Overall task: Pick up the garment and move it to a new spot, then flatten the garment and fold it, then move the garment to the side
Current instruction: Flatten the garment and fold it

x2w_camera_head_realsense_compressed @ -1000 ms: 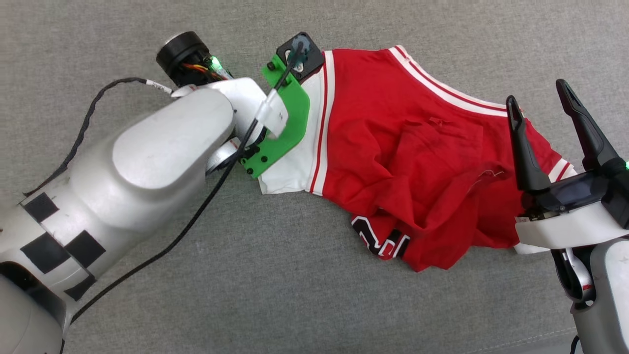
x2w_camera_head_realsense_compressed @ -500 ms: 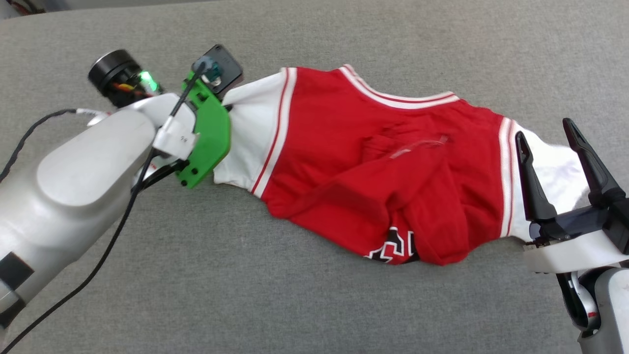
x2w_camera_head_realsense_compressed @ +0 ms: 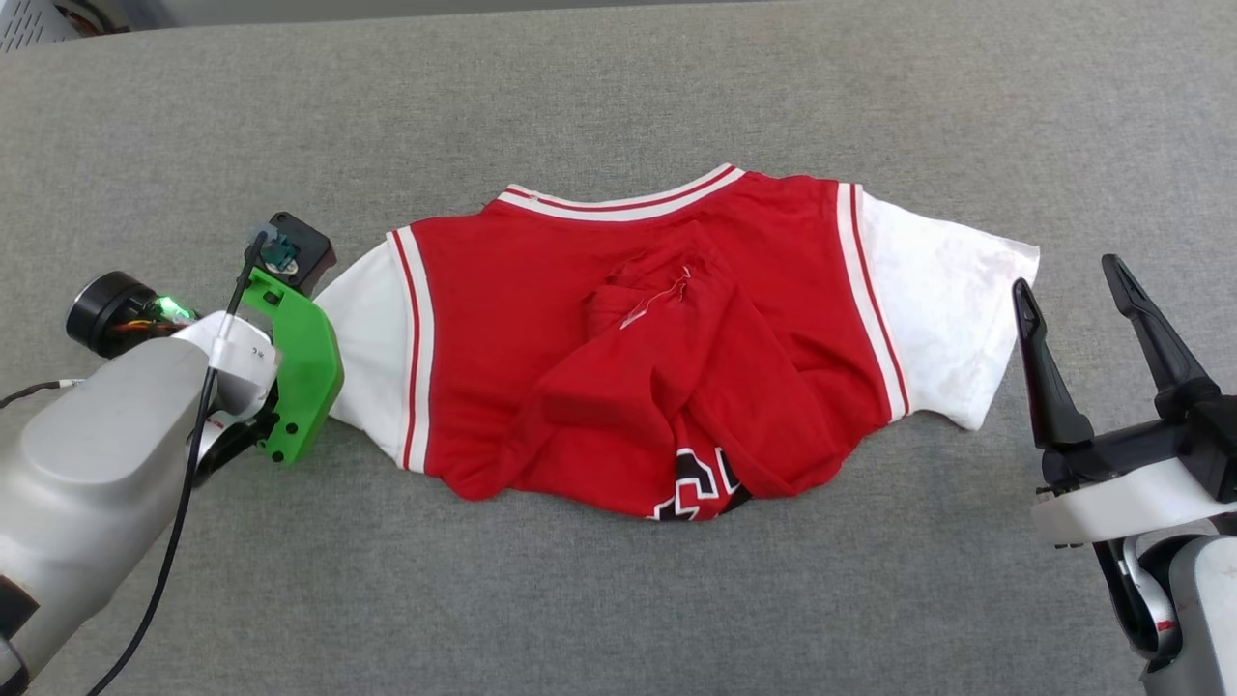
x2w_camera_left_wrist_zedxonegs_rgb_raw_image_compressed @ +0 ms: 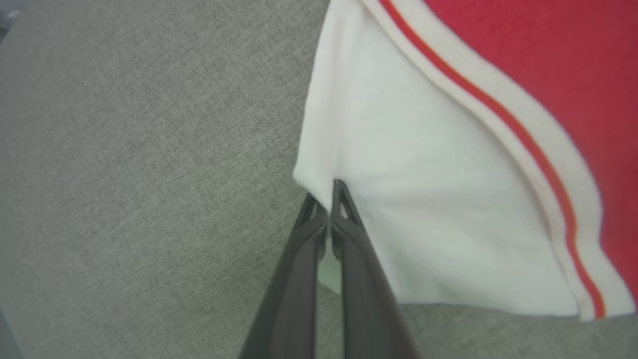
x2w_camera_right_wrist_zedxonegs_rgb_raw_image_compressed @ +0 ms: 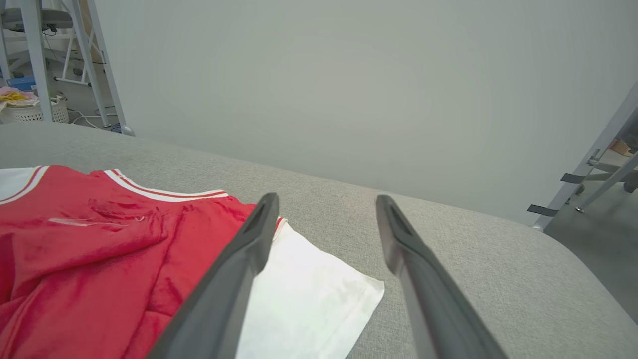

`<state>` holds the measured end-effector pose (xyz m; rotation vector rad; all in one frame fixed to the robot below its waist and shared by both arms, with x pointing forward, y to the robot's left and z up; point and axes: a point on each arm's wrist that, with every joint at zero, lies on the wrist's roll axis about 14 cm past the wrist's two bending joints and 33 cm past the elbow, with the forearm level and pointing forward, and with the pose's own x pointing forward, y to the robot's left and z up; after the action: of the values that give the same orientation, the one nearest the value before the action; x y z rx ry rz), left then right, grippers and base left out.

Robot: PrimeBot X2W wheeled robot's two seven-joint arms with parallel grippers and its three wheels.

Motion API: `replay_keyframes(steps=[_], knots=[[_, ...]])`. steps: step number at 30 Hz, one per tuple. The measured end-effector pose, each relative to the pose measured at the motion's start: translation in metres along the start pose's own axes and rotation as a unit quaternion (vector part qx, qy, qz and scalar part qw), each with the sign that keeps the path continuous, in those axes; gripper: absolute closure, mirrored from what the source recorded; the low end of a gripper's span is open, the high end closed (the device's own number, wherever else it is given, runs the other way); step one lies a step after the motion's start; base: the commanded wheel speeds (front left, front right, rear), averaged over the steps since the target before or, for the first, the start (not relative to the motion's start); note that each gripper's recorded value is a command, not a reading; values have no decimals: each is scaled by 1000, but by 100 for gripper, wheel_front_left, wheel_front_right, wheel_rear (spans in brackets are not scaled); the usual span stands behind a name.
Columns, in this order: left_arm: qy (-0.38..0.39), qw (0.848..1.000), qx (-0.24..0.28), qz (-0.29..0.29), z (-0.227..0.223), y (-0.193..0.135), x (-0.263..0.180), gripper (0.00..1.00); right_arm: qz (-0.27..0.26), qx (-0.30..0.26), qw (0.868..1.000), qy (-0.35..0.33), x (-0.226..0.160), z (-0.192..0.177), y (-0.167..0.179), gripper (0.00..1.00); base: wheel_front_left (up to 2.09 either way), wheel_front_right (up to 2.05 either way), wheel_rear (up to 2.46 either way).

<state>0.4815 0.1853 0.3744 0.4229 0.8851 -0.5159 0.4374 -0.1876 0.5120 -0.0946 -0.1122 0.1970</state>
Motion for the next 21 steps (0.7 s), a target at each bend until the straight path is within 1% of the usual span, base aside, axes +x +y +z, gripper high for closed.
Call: replay_keyframes(steps=[3, 4, 5, 6, 10, 12, 15, 18, 21], knots=[[-9, 1000, -6, 4, 3, 0, 2, 100, -1, 1, 1000, 5, -1, -2, -2, 0, 0, 0, 0], [-17, 1000, -6, 5, 6, 0, 2, 70, -1, 1, 1000, 6, -2, -2, -2, 0, 0, 0, 0], [-28, 1000, -6, 8, 10, -1, 2, 14, -1, 2, 1000, 7, -2, -2, -1, 0, 0, 0, 0], [-41, 999, -4, 11, 15, -1, 1, 0, 0, 3, 1000, 5, -2, 0, -1, 0, 0, 0, 0], [-110, 993, 5, 31, 42, 2, -9, 0, -3, -4, 1000, -5, -3, 10, -7, 0, 0, 0, 0], [-148, 988, 8, 47, 59, 9, -20, 0, -6, -11, 1000, -12, -2, 16, -12, 0, 0, 0, 0], [-184, 981, 3, 65, 81, 23, -38, 0, -4, -14, 1000, -23, -1, 24, -12, 0, 0, 0, 0], [-198, 978, -17, 69, 97, 34, -57, 0, 0, -14, 999, -30, 1, 31, -9, 0, 0, 0, 0], [-174, 982, -25, 68, 97, 42, -70, 0, 3, -12, 999, -36, 2, 35, -7, 0, 0, 0, 0]])
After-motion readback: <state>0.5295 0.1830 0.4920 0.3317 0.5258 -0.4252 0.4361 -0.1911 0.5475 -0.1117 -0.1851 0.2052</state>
